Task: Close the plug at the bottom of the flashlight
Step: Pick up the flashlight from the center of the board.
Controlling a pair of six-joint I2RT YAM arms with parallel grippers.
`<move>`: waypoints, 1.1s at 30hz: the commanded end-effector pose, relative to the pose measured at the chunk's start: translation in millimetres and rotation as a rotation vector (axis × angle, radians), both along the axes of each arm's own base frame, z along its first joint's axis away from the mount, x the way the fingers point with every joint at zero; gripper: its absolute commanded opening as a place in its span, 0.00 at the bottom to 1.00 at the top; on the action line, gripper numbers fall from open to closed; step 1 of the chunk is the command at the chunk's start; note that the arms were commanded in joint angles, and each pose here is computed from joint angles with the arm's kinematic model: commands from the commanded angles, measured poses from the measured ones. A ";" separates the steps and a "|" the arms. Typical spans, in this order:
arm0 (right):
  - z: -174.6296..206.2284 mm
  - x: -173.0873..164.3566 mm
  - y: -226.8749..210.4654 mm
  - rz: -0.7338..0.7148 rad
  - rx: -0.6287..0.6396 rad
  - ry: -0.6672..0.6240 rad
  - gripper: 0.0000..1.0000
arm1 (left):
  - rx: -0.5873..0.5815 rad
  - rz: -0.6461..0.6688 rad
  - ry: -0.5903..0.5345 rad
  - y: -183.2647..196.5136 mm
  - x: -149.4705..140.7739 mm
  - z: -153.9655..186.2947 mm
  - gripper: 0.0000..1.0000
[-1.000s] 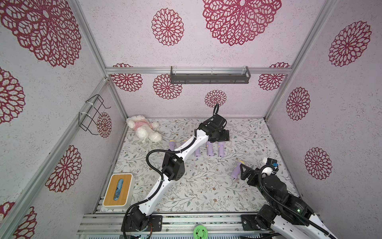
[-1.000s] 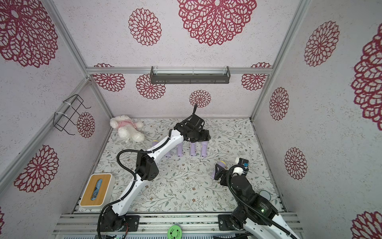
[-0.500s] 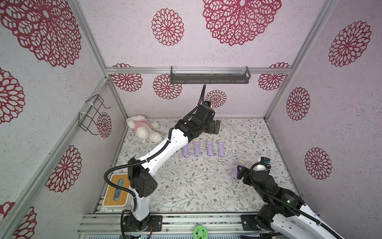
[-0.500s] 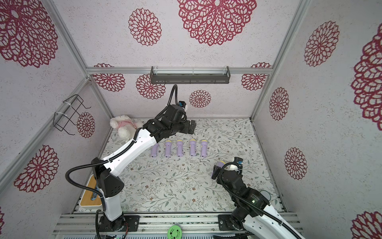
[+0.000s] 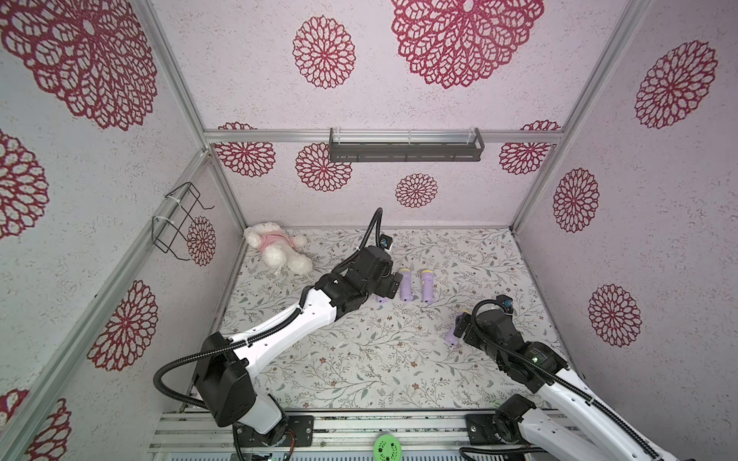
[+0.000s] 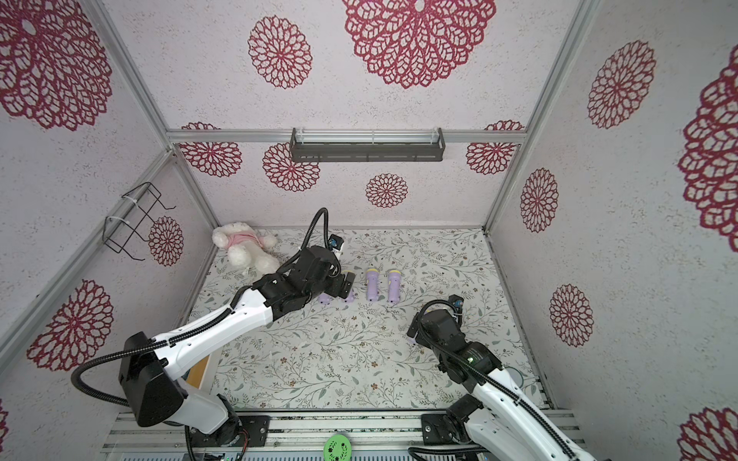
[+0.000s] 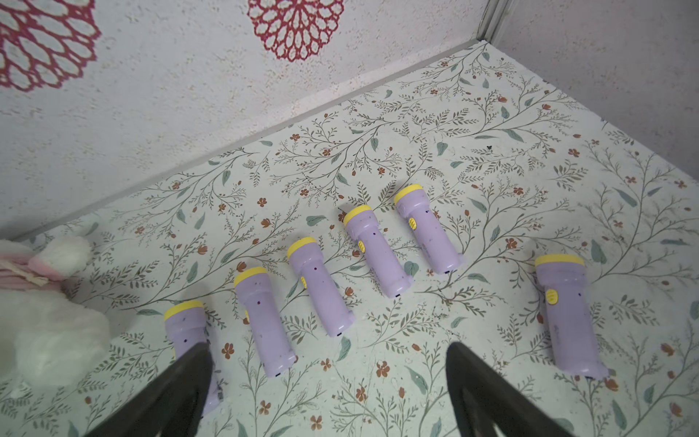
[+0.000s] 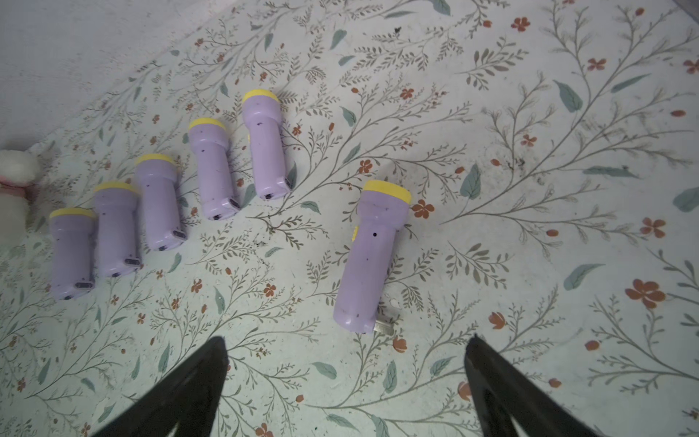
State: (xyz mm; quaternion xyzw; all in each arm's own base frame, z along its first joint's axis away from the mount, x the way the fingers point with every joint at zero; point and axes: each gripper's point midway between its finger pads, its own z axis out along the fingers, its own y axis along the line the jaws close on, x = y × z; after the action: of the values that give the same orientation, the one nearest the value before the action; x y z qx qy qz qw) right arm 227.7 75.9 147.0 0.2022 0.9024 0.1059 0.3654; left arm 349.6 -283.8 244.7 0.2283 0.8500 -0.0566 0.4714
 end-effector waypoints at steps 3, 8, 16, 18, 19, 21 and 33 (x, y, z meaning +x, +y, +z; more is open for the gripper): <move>12.5 7.7 -0.7 0.009 0.016 0.011 0.99 | 0.062 -0.102 -0.183 -10.3 -25.0 6.9 0.97; 0.8 13.3 -9.6 -0.029 0.011 0.099 0.99 | 0.102 -0.172 -0.189 -23.3 -43.0 -7.1 0.97; -18.0 25.6 -14.7 -0.050 0.047 0.181 0.99 | 0.204 -0.232 -0.199 -43.3 -58.8 -25.1 0.97; -21.9 29.6 -16.9 -0.057 0.056 0.192 0.99 | 0.239 -0.237 -0.202 -47.0 -61.5 -29.7 0.97; -24.4 31.3 -17.7 -0.059 0.059 0.199 0.99 | 0.249 -0.238 -0.203 -48.3 -62.0 -31.0 0.97; -28.5 35.2 -17.0 -0.054 0.073 0.212 0.99 | 0.269 -0.241 -0.199 -50.1 -63.2 -34.6 0.97; -55.0 52.4 -8.5 -0.057 0.113 0.223 0.94 | 0.293 -0.292 -0.158 -59.7 -70.3 -44.0 0.97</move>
State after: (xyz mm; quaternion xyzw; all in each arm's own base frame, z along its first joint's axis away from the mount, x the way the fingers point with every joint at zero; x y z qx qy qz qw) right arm 270.8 67.6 88.4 0.2563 0.9297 0.1175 0.2371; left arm 281.6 -339.7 197.0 0.4078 0.7721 0.0197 0.4870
